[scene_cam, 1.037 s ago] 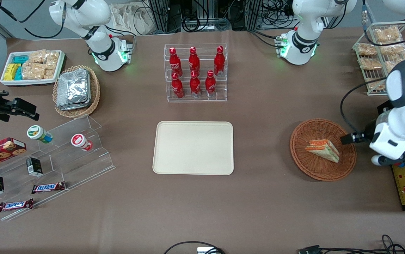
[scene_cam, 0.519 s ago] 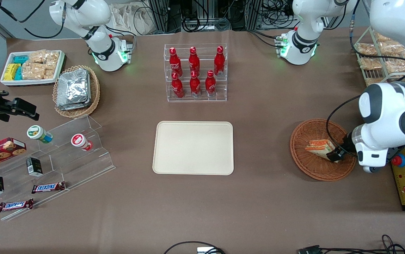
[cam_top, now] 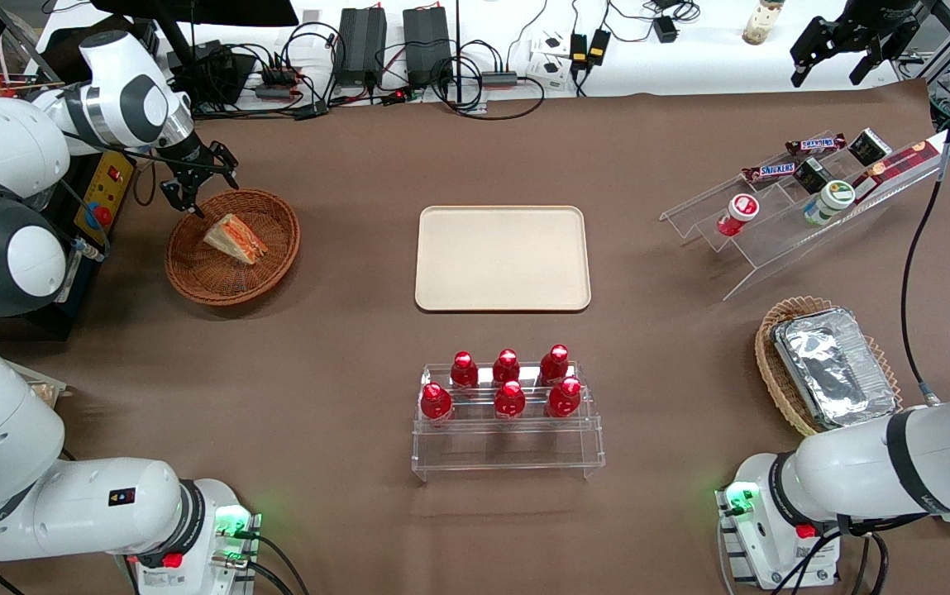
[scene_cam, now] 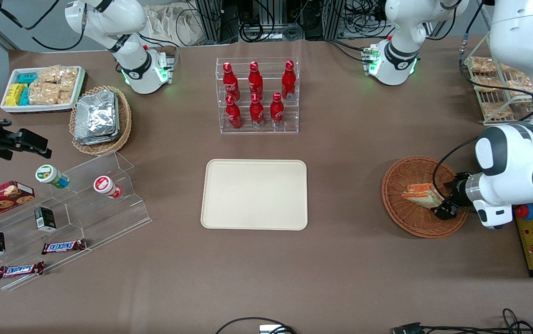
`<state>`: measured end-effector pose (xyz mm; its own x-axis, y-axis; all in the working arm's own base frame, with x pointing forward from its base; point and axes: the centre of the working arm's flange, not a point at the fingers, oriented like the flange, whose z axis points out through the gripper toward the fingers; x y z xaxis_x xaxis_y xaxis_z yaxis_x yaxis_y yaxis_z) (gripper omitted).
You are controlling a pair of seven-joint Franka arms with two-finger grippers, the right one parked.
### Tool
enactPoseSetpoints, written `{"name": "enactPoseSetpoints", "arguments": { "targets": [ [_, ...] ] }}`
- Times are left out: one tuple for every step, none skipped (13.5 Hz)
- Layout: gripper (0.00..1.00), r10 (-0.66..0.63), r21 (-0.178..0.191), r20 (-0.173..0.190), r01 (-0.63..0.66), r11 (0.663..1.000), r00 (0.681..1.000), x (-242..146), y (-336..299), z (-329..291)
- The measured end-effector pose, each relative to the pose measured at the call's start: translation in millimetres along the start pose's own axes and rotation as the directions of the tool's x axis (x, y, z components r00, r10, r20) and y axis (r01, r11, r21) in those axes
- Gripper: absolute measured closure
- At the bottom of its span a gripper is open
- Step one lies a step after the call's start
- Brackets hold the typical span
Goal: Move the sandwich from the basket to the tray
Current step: 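Close the left gripper on the wrapped sandwich inside the basket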
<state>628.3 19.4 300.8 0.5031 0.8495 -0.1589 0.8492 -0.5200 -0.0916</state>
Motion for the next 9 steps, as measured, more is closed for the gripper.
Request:
{"name": "enactPoseSetpoints", "arguments": {
  "targets": [
    [0.00, -0.027, 0.005, 0.003, 0.027, 1.000, 1.000, 0.8, 0.7, 5.9],
    [0.00, -0.041, 0.008, 0.005, 0.041, 0.999, 0.999, 1.6, 1.3, 11.9],
    [0.00, -0.050, 0.006, 0.003, 0.050, 0.999, 0.999, 2.3, 1.0, 18.8],
    [0.00, -0.054, 0.002, -0.001, 0.054, 0.999, 0.999, 2.2, -0.7, 26.9],
    [0.00, -0.057, 0.000, -0.003, 0.057, 0.998, 0.998, 1.5, -3.7, 37.0],
    [0.00, -0.061, 0.002, -0.003, 0.061, 0.998, 0.998, 0.2, -7.7, 47.7],
    [0.00, -0.067, 0.007, -0.001, 0.067, 0.998, 0.998, -1.2, -11.4, 56.4],
    [0.00, -0.078, 0.013, 0.002, 0.078, 0.997, 0.997, -2.3, -14.0, 62.8],
    [0.00, -0.089, 0.018, 0.004, 0.089, 0.996, 0.996, -2.9, -15.4, 66.9]
  ]
}}
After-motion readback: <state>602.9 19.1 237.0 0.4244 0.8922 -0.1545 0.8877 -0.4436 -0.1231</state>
